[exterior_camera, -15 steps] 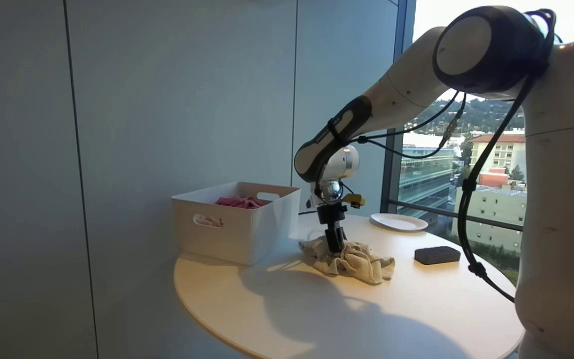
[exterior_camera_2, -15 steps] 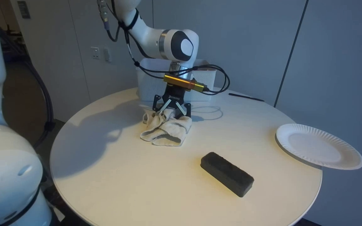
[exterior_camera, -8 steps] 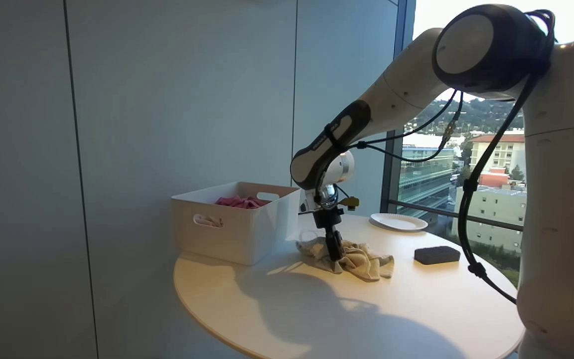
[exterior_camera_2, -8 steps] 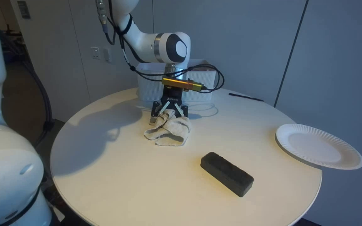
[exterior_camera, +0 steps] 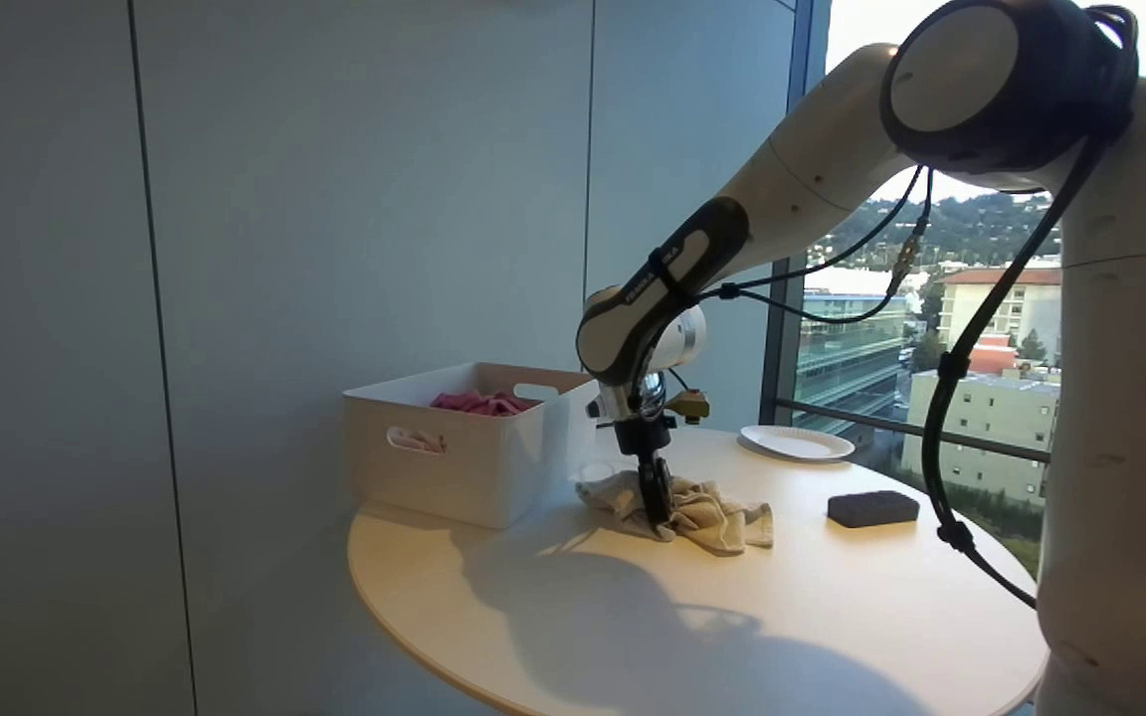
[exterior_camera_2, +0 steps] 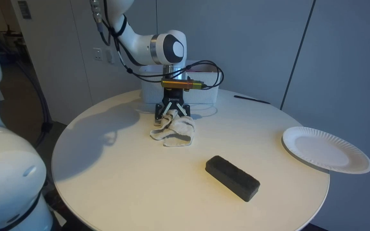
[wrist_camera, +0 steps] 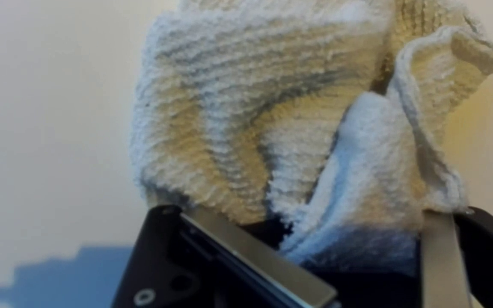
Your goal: Pick up the white towel from the white basket and put it on the table, wipe the table with the white towel, pick up the white towel and put it in the white basket
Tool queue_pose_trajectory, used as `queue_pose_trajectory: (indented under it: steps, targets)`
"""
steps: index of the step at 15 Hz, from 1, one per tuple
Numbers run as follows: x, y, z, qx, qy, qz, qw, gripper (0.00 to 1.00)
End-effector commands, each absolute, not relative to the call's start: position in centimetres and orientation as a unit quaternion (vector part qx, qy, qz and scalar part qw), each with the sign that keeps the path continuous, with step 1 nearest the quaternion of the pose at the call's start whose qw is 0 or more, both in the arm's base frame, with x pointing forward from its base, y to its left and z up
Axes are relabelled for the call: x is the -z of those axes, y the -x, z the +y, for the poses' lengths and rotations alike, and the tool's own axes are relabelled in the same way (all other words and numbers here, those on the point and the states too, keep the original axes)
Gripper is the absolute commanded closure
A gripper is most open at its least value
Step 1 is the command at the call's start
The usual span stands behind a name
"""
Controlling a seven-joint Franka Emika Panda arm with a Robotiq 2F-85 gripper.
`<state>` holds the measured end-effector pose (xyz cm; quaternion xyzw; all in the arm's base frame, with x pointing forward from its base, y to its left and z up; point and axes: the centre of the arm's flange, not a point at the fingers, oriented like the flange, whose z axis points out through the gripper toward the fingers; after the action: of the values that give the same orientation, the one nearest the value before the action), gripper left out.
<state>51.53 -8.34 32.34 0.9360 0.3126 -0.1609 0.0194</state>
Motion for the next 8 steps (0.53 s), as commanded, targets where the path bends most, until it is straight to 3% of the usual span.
queue_pose_trajectory:
  steps: [1,8]
  targets:
    - [-30.1,-54.5,-12.3,0.104,-0.962,0.248,0.042,0.95]
    - [-31.6,-58.8,-20.8,0.026,-0.987,0.117,0.107,0.95]
